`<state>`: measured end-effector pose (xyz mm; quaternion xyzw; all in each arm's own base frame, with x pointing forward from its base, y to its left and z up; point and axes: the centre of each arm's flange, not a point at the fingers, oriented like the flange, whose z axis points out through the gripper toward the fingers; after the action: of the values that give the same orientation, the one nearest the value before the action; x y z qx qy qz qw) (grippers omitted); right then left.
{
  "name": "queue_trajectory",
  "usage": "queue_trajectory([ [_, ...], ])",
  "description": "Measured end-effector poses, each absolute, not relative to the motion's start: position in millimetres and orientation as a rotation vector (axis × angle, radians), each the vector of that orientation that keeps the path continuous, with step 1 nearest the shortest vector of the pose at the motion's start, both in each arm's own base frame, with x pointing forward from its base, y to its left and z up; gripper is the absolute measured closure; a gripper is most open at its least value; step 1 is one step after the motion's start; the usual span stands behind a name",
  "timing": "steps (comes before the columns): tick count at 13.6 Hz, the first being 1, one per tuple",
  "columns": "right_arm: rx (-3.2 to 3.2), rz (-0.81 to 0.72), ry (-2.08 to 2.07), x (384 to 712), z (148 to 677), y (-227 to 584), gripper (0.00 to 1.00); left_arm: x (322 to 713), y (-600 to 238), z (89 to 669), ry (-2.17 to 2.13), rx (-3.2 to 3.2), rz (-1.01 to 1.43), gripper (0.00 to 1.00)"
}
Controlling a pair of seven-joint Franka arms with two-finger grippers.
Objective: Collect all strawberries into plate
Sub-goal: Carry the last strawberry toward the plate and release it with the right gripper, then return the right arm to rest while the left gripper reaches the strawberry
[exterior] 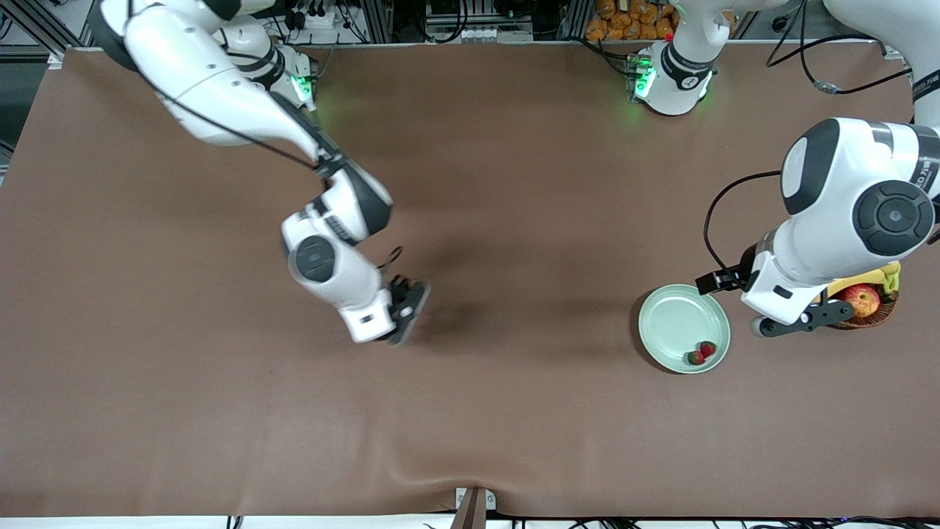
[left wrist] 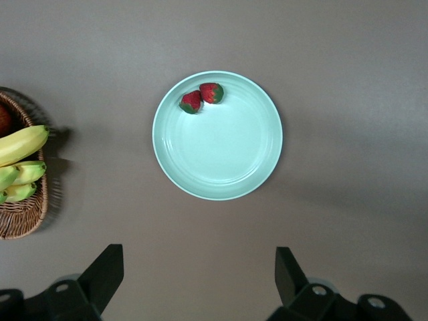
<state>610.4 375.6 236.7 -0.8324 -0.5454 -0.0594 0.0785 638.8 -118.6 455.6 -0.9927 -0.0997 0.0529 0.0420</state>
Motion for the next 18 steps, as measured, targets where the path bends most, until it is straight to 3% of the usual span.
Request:
queue_trajectory([
  [4, -2.446, -0.155, -1.757, 563, 214, 447, 0.67, 639, -119, 455, -0.302, -3.038, 0.165, 0.0],
  [7, -2.451, -0.161, -1.814, 548, 208, 468, 0.4, 639, -120, 452, -0.301, -3.037, 0.172, 0.0],
  [10, -2.53, -0.237, -1.781, 582, 231, 442, 0.07, 639, -121, 451, -0.298, -3.038, 0.175, 0.0],
  [11, -2.576, -0.276, -1.758, 599, 247, 424, 0.0, 639, -121, 451, -0.296, -3.038, 0.174, 0.0],
  [15, -2.775, -0.409, -1.549, 670, 320, 307, 0.0, 639, -134, 453, -0.266, -3.055, 0.147, 0.0],
  [18, -2.937, -0.458, -1.318, 696, 362, 206, 0.0, 642, -140, 456, -0.268, -3.091, 0.095, 0.0],
])
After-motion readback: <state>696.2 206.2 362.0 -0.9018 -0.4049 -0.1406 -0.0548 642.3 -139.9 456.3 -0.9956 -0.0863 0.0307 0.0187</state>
